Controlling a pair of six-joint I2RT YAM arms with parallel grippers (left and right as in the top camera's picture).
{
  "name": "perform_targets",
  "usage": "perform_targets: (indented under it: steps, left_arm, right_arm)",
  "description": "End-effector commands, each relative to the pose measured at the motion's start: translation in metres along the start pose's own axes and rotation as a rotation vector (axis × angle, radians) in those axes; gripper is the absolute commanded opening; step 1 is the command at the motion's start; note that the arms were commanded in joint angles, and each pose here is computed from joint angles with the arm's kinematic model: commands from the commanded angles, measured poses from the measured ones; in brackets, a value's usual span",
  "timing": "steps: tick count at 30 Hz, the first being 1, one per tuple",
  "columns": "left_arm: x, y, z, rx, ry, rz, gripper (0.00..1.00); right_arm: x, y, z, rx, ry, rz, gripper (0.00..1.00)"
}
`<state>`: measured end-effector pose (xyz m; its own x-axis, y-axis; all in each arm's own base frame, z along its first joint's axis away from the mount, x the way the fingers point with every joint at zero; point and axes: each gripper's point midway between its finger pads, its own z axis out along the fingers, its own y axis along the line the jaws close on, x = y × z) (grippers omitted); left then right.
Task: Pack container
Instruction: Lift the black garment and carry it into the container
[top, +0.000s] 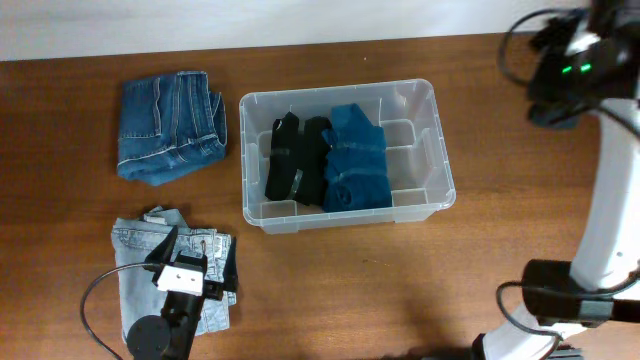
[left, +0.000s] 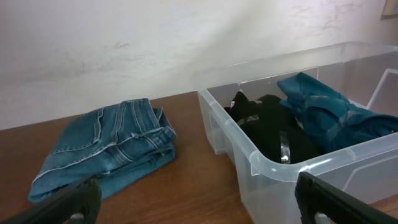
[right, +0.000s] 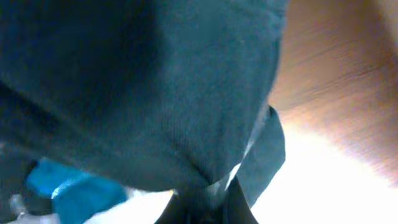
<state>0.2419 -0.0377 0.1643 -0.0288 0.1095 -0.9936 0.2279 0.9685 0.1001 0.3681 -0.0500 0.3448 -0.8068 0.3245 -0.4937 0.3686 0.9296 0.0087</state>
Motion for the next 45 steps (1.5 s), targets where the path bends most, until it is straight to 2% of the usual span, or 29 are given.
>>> perform_targets:
  steps: [1, 9, 14, 21, 35, 39, 41, 45]
  left_arm:
    - [0.002, 0.000, 0.000, -0.001, 0.001, 0.015, 0.99]
    - [0.002, 0.000, 0.000, -0.001, 0.001, 0.015, 0.99]
    - [0.002, 0.000, 0.000, -0.001, 0.001, 0.015, 0.99]
    - [0.002, 0.000, 0.000, -0.001, 0.002, 0.015, 0.99]
    - [0.002, 0.000, 0.000, -0.001, 0.001, 0.015, 0.99]
    - [0.002, 0.000, 0.000, -0.001, 0.001, 0.015, 0.99]
    - [0.002, 0.000, 0.000, -0.001, 0.001, 0.015, 0.99]
    - [0.002, 0.000, 0.000, -0.001, 0.001, 0.015, 0.99]
  right_arm:
    - [0.018, 0.048, 0.004, -0.071, 0.052, -0.042, 0.04]
    - [0.073, 0.140, 0.035, -0.118, 0.186, -0.200, 0.04]
    - [0.092, 0.170, 0.072, -0.117, 0.222, -0.252, 0.03]
    - [0.114, 0.175, 0.125, -0.063, 0.304, -0.269, 0.04]
    - [0.138, 0.172, 0.189, 0.057, 0.398, -0.308, 0.06]
    - [0.145, 0.170, 0.202, 0.084, 0.422, -0.318, 0.20]
    - [0.145, 0.170, 0.204, 0.088, 0.426, -0.319, 0.37]
    - [0.138, 0.163, 0.204, 0.131, 0.392, -0.331, 0.38]
